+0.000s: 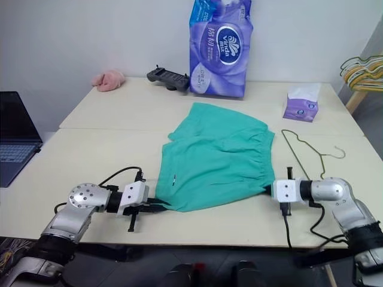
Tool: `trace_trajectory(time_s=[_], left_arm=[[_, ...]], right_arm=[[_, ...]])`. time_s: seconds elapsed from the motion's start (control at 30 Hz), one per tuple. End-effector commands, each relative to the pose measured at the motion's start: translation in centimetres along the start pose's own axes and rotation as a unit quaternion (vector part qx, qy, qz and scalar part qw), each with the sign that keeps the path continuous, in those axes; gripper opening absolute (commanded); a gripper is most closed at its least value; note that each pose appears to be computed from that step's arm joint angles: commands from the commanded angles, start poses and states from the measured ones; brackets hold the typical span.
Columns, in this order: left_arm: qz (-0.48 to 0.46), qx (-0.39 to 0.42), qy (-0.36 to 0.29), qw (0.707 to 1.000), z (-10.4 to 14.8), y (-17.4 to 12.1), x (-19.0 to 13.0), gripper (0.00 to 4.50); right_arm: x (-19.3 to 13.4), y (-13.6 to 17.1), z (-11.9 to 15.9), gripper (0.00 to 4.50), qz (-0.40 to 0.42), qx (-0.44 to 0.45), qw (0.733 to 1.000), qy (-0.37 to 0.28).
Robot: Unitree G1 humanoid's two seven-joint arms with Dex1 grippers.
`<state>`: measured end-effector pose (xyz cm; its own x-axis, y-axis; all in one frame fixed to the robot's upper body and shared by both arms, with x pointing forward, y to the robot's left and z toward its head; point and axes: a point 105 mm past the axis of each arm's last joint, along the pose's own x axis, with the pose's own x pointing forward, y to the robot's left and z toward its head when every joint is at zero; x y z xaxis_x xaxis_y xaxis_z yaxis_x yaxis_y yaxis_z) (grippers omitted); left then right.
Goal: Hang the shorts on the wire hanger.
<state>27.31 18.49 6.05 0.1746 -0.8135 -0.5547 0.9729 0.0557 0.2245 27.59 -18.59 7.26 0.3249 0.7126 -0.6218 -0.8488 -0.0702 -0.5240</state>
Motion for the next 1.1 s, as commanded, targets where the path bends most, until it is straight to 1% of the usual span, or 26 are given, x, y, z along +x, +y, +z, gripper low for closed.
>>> trace_trajectory(time_s=[0.03, 0.17, 0.33, 0.4, 0.6, 0.77, 0.83, 0.9, 1.1], left_arm=[[-0.014, 0.022, -0.003, 1.0, 0.7, -0.5, -1.3, 0.0], [-0.049, 0.001, 0.01, 0.999, 0.3, -2.3, -2.0, 0.0], [-0.104, -0.027, 0.021, 0.994, 0.1, -5.2, -3.1, 0.0], [-0.113, -0.033, 0.027, 0.993, -0.1, -5.9, -3.4, 0.0], [-0.101, -0.032, 0.033, 0.994, -0.4, -5.8, -3.2, 0.0], [-0.093, -0.032, 0.036, 0.994, -0.6, -5.7, -3.0, 0.0], [-0.099, -0.034, 0.038, 0.994, -0.7, -6.1, -3.2, 0.0], [-0.101, -0.036, 0.039, 0.993, -0.8, -6.3, -3.3, 0.0], [-0.105, -0.038, 0.038, 0.993, -0.8, -6.4, -3.2, 0.0]], right_arm=[[-0.8, 1.3, 1.9, 0.03, 0.035, -0.002, 0.999, -0.018], [-0.8, 2.7, 3.0, 0.03, 0.05, 0.005, 0.998, -0.022], [-0.6, 2.4, 3.0, 0.03, 0.031, 0.007, 0.999, -0.014], [-0.5, 2.2, 2.8, 0.03, 0.024, 0.004, 1.0, -0.011], [-0.4, 2.4, 2.9, 0.03, 0.026, -0.007, 1.0, -0.009], [-1.1, 3.9, 3.3, 0.03, 0.073, 0.008, 0.997, -0.006], [-1.4, 5.3, 4.2, 0.03, 0.106, 0.022, 0.994, -0.016], [-1.5, 5.9, 4.8, 0.03, 0.12, 0.027, 0.992, -0.021], [-1.0, 5.2, 4.8, 0.03, 0.101, 0.027, 0.994, -0.023]])
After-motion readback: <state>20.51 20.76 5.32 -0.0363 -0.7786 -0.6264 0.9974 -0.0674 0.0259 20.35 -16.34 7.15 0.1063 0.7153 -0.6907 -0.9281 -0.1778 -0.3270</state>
